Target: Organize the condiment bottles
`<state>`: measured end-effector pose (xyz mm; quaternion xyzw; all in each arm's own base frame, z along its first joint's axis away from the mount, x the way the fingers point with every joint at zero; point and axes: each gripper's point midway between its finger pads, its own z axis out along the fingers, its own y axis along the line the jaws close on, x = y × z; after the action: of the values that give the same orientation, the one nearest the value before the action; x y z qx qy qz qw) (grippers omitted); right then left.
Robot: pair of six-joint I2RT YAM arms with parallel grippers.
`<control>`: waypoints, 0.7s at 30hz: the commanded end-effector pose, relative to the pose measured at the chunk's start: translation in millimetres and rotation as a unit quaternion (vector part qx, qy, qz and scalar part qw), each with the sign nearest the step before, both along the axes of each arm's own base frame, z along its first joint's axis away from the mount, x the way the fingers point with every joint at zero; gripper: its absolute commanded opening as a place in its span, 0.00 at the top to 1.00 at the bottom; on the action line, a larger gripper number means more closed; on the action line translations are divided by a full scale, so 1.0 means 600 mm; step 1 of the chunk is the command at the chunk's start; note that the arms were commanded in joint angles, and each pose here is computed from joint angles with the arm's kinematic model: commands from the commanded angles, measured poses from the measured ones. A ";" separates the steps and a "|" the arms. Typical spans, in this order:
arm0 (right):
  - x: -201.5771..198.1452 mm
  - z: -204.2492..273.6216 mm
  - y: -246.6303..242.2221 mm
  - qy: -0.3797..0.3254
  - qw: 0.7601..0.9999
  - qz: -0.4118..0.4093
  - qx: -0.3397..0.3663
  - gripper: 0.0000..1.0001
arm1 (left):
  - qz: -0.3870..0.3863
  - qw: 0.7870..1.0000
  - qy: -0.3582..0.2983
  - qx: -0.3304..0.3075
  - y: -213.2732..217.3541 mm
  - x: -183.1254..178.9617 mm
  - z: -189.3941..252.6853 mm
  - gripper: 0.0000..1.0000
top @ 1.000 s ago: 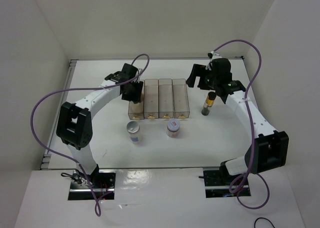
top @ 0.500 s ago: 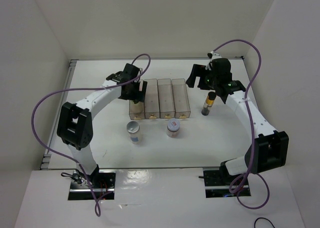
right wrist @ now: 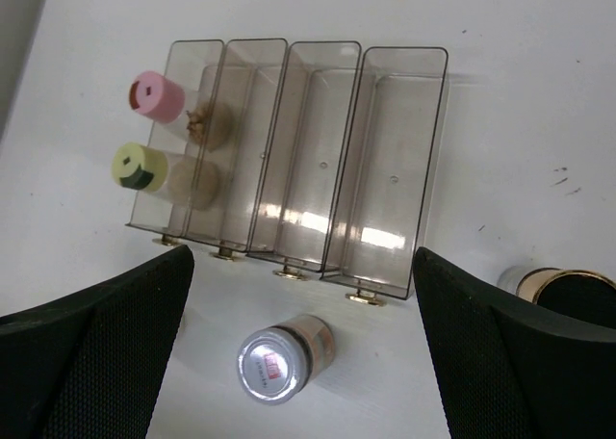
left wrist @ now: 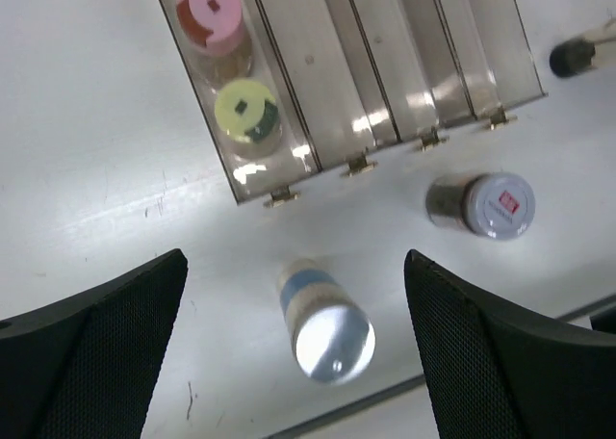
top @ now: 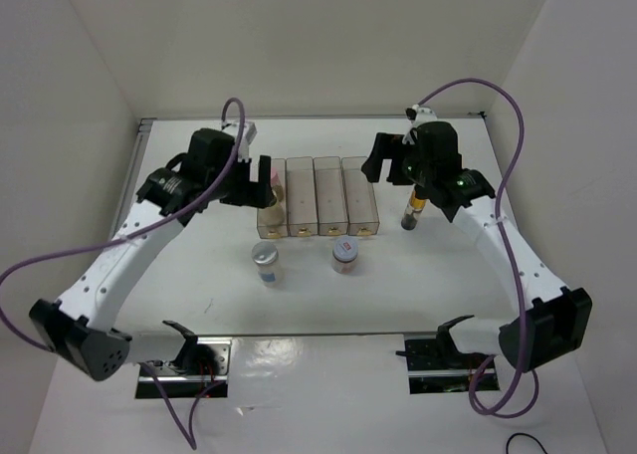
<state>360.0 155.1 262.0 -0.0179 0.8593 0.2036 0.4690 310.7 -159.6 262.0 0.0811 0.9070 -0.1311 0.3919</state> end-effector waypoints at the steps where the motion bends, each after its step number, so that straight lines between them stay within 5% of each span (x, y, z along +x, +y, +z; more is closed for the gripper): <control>1: -0.022 0.027 0.003 -0.018 1.000 -0.008 0.010 0.01 | -0.037 0.995 0.096 0.019 0.007 -0.077 -0.078 0.01; 21: -0.055 -0.035 0.009 0.026 0.999 -0.021 0.001 0.01 | -0.092 0.985 0.145 0.027 -0.016 -0.118 -0.157 0.01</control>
<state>327.4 161.0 239.1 0.0007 0.8737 0.1978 0.4444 236.3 -156.4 160.8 0.1378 0.9559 -0.1246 0.2273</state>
